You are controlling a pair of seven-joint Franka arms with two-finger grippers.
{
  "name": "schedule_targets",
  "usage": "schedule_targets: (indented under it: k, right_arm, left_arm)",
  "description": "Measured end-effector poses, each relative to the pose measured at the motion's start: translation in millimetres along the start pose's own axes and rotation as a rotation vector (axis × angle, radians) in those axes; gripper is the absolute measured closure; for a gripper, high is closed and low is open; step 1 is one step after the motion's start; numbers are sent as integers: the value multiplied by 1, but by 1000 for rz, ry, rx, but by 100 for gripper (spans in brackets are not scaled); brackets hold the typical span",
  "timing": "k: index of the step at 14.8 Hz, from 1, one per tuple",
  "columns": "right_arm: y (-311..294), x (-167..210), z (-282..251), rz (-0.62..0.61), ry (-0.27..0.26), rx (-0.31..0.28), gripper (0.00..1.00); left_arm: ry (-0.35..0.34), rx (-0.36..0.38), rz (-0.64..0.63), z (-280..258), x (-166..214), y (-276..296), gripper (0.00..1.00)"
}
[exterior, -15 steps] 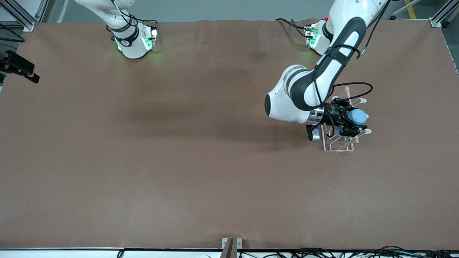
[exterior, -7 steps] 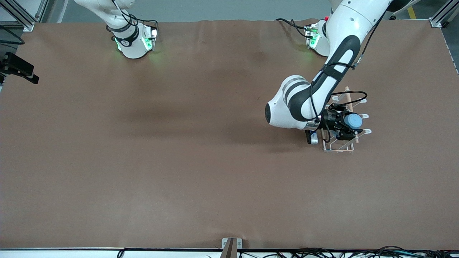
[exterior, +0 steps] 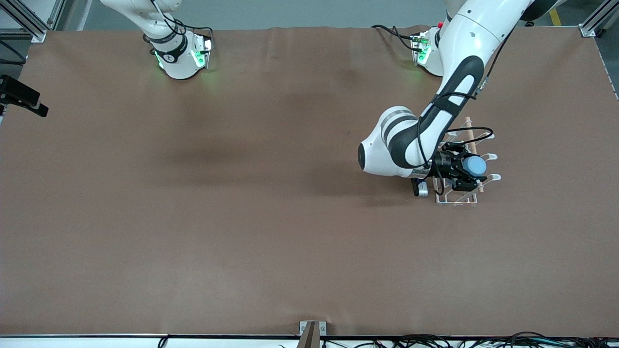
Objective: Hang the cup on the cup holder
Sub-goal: 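Move the cup with the left gripper onto a rack hook, then open the left gripper to release the cup on the hook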
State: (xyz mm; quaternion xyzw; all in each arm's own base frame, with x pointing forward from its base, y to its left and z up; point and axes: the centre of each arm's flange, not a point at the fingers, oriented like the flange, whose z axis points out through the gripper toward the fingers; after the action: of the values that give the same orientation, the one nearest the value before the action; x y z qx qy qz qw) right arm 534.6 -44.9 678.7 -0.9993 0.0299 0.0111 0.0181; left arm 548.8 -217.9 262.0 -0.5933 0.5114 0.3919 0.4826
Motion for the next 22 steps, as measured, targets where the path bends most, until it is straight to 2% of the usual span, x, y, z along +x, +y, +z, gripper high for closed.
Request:
schedule_targets:
  k: [5, 8, 11, 13, 15, 18, 20, 22]
  right_arm:
    - [0, 0, 0, 0, 2, 1, 0]
    - [1, 0, -1, 2, 4, 0, 0]
    - [2, 0, -3, 5, 11, 0, 0]
    - [4, -1, -10, 7, 26, 0, 0]
    - [7, -2, -11, 12, 29, 0, 0]
    - [9, -2, -11, 17, 27, 1, 0]
    - [7, -2, -11, 13, 29, 3, 0]
    - [6, -2, -11, 10, 30, 4, 0]
  left_arm:
    - [13, -2, -16, 5, 10, -2, 25]
    - [15, -2, -38, 5, 9, -2, 1]
    - [21, 0, -48, 2, 7, -4, 0]
    - [54, -23, -81, -8, -3, -10, 0]
    - [143, -109, -139, -25, -33, -24, 0]
    - [345, -272, -274, -51, -112, -60, 0]
    - [445, -367, -430, -57, -163, -79, 0]
    - [512, -474, -595, -56, -198, -92, 0]
